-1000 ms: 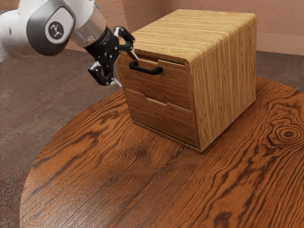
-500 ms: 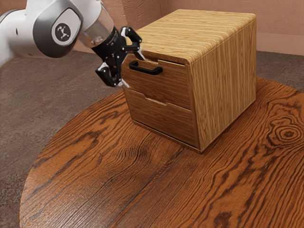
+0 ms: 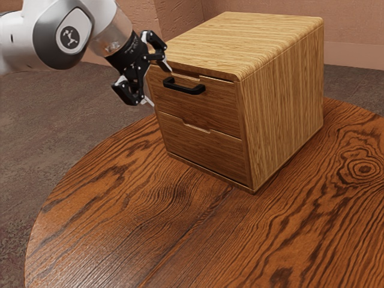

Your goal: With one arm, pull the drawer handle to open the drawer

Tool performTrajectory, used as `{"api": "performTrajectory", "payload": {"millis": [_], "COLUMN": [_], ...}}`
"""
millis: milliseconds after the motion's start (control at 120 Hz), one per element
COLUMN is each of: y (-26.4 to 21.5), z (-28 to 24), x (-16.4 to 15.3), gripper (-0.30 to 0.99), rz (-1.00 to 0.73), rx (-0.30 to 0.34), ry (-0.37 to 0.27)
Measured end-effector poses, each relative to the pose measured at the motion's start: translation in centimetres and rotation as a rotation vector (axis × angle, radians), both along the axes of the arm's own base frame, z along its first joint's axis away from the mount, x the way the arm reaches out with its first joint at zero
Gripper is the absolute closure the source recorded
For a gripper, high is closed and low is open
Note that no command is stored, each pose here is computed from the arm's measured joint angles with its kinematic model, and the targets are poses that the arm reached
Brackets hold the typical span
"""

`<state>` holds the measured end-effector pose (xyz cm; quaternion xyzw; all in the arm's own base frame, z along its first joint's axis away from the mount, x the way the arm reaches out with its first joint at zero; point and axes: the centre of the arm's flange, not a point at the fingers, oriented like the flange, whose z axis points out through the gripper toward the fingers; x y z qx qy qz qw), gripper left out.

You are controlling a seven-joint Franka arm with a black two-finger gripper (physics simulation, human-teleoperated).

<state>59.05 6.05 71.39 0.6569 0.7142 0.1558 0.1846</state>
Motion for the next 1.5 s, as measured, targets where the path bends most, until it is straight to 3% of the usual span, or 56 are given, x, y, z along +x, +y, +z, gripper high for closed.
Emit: {"api": "performTrajectory", "payload": {"millis": [608,1500], "y": [-0.3,1.4], "z": [-2.7,-4.1], "x": [1.6,3.4], "gripper": [0.0,0.0], "rz": [0.011,0.045], "rx": [0.003,0.013], "ry": [0.045,0.02]}}
